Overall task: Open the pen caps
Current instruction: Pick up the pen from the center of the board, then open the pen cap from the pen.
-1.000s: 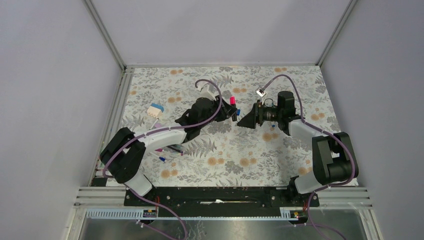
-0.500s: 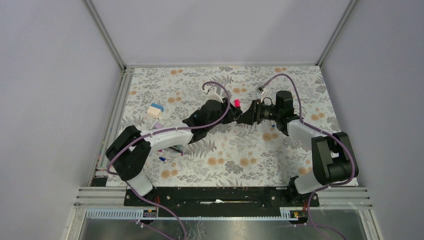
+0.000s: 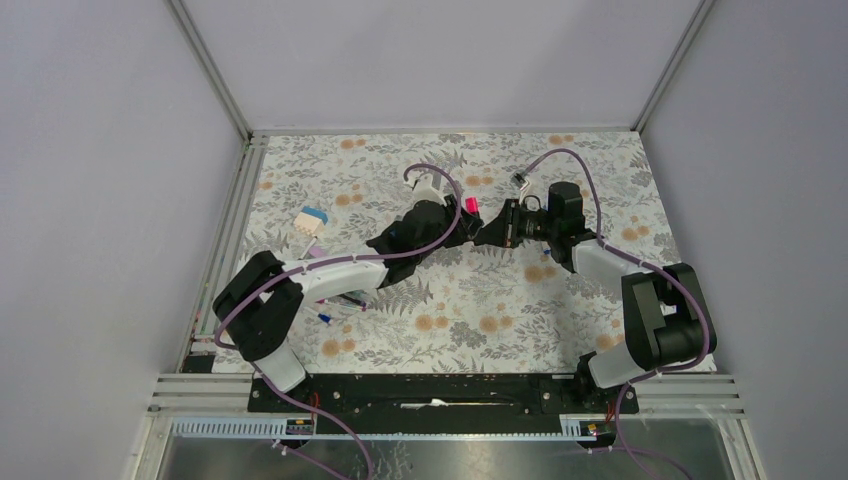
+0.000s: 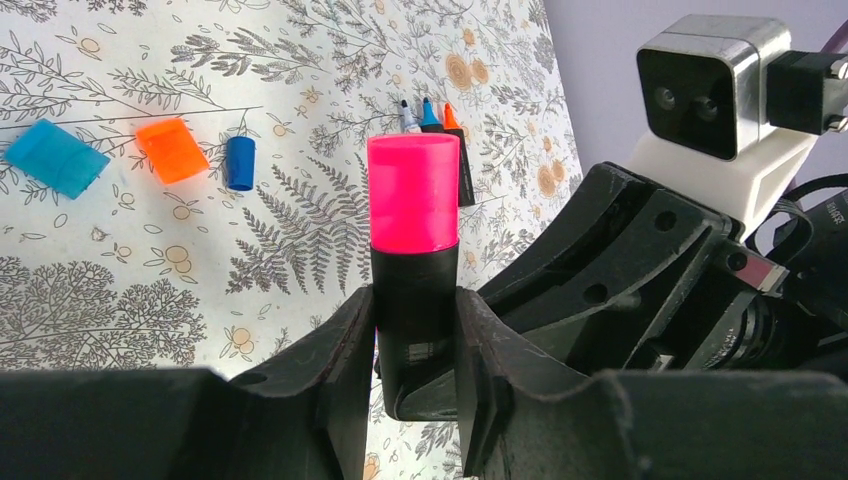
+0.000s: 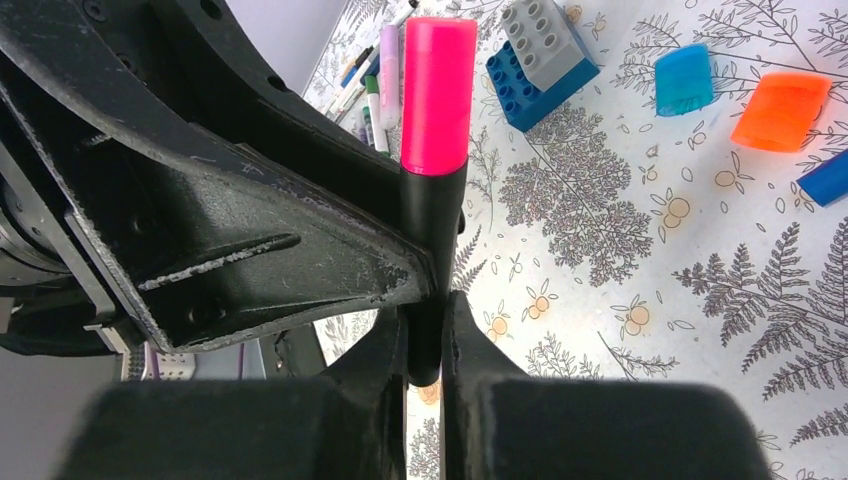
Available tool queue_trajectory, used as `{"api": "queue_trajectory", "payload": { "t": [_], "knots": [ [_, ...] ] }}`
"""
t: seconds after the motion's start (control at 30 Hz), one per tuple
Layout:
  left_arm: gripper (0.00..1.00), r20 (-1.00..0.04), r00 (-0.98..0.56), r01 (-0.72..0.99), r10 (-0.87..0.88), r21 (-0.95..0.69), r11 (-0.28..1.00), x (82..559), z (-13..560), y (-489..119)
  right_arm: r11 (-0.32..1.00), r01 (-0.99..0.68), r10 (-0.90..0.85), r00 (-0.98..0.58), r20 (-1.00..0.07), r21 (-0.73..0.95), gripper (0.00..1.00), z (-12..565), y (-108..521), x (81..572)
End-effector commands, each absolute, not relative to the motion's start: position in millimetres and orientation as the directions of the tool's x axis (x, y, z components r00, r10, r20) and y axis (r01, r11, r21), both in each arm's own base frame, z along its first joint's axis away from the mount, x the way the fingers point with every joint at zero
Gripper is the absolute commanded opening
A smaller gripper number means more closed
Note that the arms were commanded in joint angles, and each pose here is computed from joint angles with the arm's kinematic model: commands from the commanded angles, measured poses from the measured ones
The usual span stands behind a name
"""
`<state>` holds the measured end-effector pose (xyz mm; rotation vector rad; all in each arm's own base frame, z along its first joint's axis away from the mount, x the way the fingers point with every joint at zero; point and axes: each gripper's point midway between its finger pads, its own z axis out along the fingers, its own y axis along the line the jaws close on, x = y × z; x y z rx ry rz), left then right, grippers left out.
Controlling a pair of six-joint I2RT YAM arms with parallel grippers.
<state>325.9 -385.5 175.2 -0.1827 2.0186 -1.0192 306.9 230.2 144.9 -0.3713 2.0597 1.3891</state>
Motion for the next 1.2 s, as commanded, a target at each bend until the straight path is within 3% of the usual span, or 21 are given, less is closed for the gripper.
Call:
{"api": "queue_trajectory", "payload": {
  "t": [0.0,0.07,0.13,0.33,0.53,0.67,0.97,1.17],
  "knots": [
    [0.15,-0.608,-0.619,0.33,-0.497,-0.776,0.537,314,224,-410,0.403,-0.597,0.095,-0.726,-0.681,0.693,0.0,158,234,316],
    [0.39,-0.632,-0.602,0.356,-0.488,-0.759,0.545,312,230,-405,0.389,-0.619,0.069,-0.719,-0.691,0.683,0.0,159,235,313],
    [0.57,-0.667,-0.57,0.401,-0.479,-0.735,0.547,313,243,-397,0.358,-0.647,0.04,-0.71,-0.703,0.673,0.0,161,235,307],
    [0.97,-0.757,-0.478,0.514,-0.445,-0.652,0.558,311,270,-357,0.233,-0.698,-0.033,-0.701,-0.712,0.677,0.0,169,236,292],
    [0.99,-0.816,-0.38,0.619,-0.435,-0.574,0.537,302,290,-319,0.15,-0.731,-0.064,-0.68,-0.731,0.666,0.0,175,237,280],
    [0.99,-0.811,-0.342,0.743,-0.474,-0.542,0.392,280,308,-304,0.066,-0.733,-0.08,-0.68,-0.729,0.677,0.0,181,238,269],
    [0.99,-0.745,-0.513,0.778,-0.426,-0.614,0.136,266,305,-324,-0.023,-0.728,-0.091,-0.681,-0.726,0.686,0.0,190,242,256],
    [0.99,-0.684,-0.604,0.733,-0.408,-0.678,0.053,274,293,-340,-0.035,-0.729,-0.098,-0.678,-0.728,0.684,0.0,190,243,253]
  ]
}}
